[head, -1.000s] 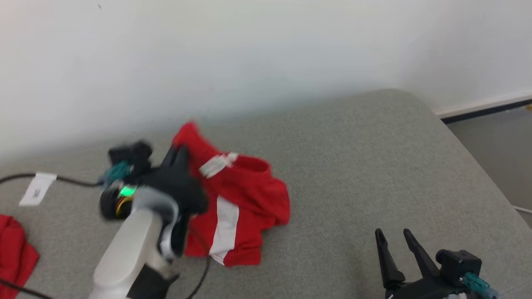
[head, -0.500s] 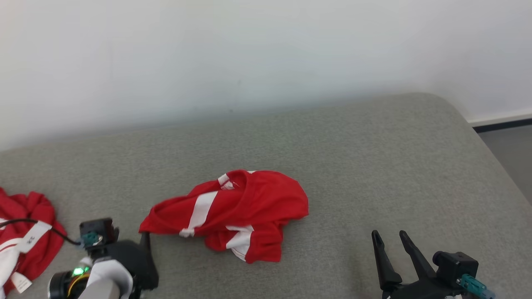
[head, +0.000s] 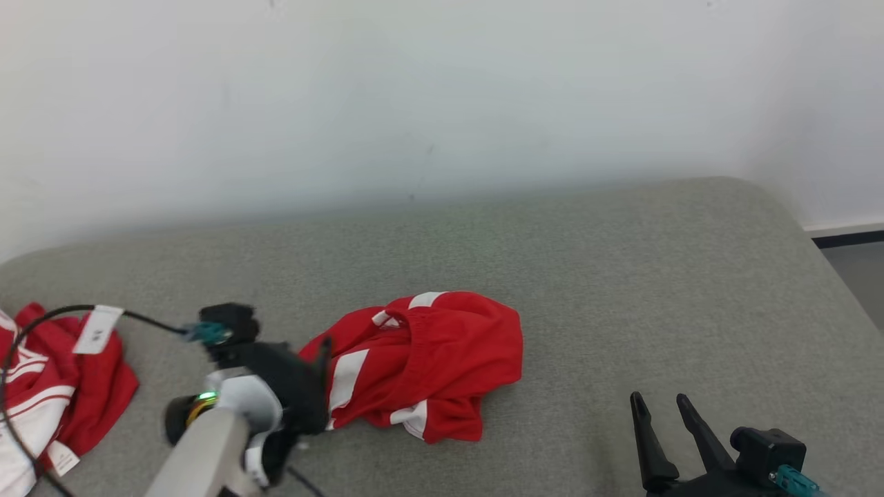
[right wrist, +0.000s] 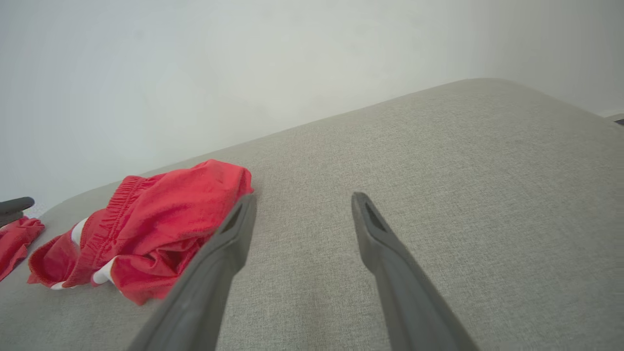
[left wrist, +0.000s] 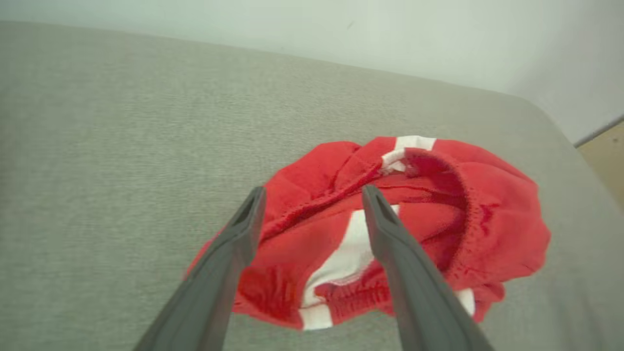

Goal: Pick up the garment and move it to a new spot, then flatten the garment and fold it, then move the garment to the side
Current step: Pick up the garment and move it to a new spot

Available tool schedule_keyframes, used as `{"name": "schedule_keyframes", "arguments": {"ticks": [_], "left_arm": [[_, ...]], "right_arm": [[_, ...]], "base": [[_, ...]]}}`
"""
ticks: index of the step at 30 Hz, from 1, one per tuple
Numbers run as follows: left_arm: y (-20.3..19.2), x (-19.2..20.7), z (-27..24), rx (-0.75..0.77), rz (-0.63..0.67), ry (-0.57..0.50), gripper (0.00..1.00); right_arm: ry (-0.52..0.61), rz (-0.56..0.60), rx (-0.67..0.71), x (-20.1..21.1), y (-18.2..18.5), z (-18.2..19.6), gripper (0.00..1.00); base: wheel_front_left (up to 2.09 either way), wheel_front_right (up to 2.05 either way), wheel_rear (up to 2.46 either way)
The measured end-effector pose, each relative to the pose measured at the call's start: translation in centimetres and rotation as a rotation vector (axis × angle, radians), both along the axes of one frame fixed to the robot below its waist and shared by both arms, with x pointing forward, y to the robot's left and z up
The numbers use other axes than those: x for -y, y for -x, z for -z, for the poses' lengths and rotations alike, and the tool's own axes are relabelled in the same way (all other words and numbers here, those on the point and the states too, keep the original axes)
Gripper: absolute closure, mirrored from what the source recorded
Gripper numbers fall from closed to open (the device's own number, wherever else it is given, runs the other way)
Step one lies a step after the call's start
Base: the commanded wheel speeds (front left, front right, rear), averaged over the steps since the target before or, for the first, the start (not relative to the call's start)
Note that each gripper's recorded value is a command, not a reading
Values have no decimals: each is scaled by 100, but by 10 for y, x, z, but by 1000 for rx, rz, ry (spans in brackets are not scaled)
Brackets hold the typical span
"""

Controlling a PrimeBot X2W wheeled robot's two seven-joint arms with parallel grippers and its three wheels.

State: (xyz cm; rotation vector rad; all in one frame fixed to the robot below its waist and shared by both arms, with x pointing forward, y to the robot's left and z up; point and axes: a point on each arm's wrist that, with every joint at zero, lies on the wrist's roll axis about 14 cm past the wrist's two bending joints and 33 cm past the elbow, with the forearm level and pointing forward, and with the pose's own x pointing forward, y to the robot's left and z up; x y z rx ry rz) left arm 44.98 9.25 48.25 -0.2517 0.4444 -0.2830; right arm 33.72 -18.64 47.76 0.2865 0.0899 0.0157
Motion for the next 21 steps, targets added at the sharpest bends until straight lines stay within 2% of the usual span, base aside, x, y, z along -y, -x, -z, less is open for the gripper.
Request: {"name": "schedule_keyframes", "arguments": {"ticks": [4, 6, 13, 21], "left_arm": [[6, 60, -11, -49, 141, 83, 0], [6, 75, -9, -76, 181, 44, 0], [6, 111, 4, -172, 238, 25, 0], [-8, 133, 8, -198, 250, 3, 0]], "right_arm": [[-1, 29, -3, 9, 6, 1, 0], [-3, 49, -7, 14, 11, 2, 0], [-4, 139, -18, 40, 30, 5, 0], [-5, 225, -36, 62, 50, 10, 0]], "base": [[0, 0, 0], [0, 0, 0], [0, 0, 0], [0, 0, 0]]}}
